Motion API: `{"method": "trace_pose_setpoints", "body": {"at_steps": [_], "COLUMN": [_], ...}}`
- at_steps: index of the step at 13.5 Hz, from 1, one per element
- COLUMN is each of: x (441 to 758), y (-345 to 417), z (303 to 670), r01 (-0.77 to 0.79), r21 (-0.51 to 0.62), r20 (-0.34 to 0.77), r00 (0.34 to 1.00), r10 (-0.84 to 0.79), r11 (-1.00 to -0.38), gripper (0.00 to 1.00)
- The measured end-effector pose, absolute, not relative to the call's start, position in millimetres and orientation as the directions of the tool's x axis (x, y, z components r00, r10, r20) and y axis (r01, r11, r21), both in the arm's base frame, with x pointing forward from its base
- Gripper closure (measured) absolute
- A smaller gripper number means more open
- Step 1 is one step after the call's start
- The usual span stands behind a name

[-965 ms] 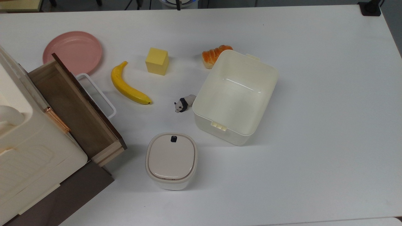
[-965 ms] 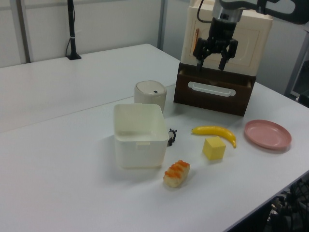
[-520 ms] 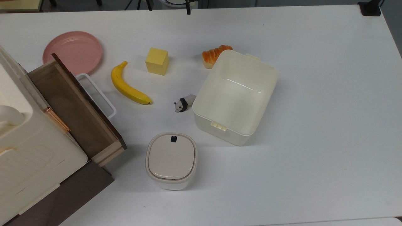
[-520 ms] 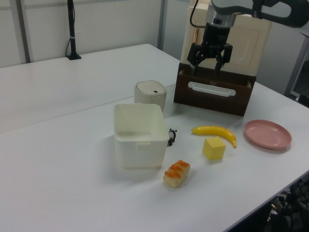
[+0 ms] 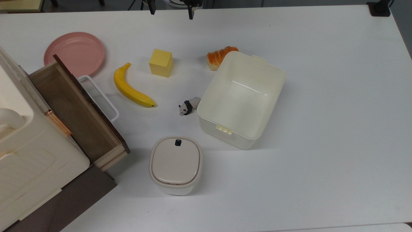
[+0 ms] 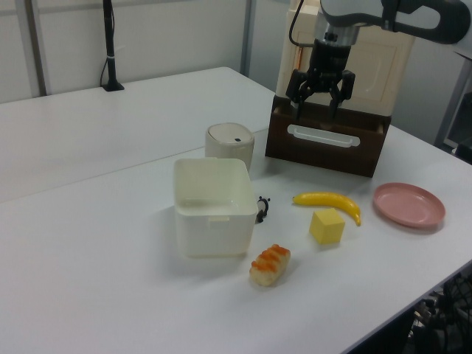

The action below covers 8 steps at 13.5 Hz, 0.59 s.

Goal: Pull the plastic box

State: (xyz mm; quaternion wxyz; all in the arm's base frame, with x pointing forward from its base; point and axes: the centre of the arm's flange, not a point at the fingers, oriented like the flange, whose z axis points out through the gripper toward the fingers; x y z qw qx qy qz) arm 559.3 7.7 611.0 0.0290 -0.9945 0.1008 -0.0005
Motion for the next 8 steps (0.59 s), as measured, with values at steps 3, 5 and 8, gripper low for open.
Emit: {"method": "trace_pose_setpoints", "body": {"at_steps": [3, 5, 8], "x": [559.3, 559.6, 559.8], "y": [9.1, 9.9, 10.0], "z": [611.4, 611.6, 612.0], "r01": [-0.198, -0.197, -0.207], "r21": [-0.058, -0.059, -0.059], "r20": [-0.003, -0.001, 0.002], "r00": [0.980, 0.980, 0.978], "r10": [-0.198, -0.197, -0.208], "r11": [-0.978, -0.979, -0.976], "gripper": [0.00, 0.00, 0.00]}}
